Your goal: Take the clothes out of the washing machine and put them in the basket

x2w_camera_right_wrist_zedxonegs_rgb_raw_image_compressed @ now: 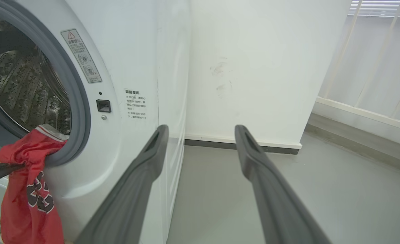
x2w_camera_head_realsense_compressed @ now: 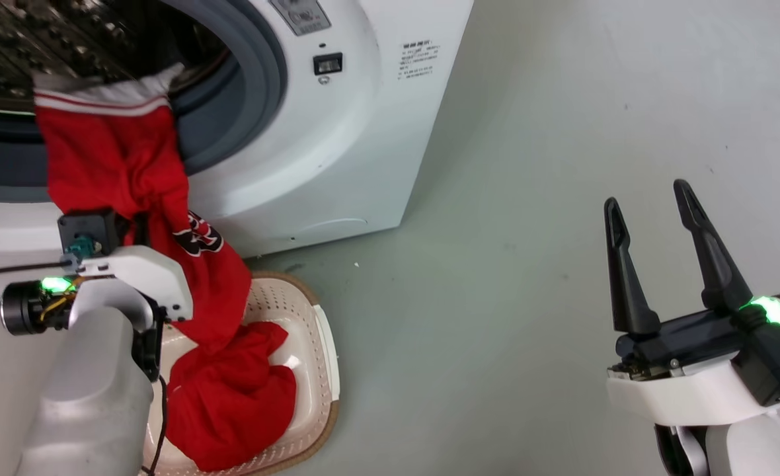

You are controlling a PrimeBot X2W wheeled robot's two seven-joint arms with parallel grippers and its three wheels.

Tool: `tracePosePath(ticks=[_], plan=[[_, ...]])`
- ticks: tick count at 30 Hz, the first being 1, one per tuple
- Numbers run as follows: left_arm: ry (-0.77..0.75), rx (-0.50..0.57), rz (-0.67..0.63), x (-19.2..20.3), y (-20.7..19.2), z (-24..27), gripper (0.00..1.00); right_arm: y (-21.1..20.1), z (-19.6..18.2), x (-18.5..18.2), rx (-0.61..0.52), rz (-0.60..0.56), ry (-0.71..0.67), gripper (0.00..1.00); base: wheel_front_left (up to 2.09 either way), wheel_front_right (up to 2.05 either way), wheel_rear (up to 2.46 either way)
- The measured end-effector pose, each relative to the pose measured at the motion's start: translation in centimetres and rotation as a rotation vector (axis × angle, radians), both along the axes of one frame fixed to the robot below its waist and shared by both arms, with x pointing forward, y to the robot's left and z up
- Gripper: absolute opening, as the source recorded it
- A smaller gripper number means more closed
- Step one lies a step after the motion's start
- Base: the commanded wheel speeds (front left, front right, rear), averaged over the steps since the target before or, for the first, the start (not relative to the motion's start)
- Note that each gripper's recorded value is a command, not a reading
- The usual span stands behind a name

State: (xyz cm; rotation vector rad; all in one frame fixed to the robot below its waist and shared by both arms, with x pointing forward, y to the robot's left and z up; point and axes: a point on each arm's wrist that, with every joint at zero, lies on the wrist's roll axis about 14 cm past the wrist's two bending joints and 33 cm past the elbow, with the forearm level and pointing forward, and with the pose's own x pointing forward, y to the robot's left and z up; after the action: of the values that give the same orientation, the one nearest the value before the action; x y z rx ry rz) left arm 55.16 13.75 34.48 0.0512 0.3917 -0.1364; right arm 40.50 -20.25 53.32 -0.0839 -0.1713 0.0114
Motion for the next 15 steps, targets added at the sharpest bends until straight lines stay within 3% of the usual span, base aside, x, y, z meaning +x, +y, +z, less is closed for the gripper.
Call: tracePosePath(ticks=[15], plan=[[-0.199,-0.031,-0.061,-5.3,0.2,7.7,0.00,1.5,2.4,-3.3,0.012,0.037,-0.061,1.00,0.00,0.00,0.00]])
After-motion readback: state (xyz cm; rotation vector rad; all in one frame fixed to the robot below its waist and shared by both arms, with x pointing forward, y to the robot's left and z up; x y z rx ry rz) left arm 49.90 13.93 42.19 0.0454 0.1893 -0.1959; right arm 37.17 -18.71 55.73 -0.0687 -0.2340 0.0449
